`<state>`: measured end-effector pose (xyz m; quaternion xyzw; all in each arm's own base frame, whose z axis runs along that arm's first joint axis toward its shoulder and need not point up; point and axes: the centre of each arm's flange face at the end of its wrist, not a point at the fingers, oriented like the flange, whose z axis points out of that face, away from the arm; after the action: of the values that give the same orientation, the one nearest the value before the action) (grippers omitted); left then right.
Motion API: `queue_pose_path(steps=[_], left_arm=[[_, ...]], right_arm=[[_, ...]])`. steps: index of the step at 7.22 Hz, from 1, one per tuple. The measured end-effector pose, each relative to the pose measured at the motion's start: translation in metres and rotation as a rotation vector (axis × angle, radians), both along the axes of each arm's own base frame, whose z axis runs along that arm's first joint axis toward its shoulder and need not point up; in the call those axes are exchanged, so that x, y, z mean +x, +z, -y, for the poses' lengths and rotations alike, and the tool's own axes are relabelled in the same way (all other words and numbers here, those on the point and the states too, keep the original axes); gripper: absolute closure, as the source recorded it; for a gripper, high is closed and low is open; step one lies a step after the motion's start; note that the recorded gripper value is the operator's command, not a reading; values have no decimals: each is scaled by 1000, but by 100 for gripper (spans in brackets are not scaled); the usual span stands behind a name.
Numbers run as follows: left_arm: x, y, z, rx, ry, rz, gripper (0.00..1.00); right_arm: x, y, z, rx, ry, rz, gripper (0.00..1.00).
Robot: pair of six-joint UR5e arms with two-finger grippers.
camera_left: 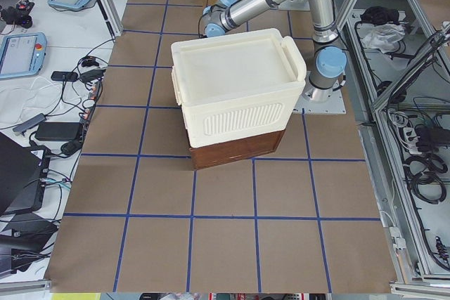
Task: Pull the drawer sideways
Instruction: 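Pull the handle with the left gripper, sliding the drawer out, then open the left gripper and lift it off the handle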
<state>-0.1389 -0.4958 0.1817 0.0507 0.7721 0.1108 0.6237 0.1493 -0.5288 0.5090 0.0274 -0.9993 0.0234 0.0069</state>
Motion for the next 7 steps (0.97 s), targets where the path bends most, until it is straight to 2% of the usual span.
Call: queue_pose_path(steps=[7], left_arm=[[-27,6,-3,-16,-42,-10,96]], right_arm=[[0,0,0,0,0,0,0]])
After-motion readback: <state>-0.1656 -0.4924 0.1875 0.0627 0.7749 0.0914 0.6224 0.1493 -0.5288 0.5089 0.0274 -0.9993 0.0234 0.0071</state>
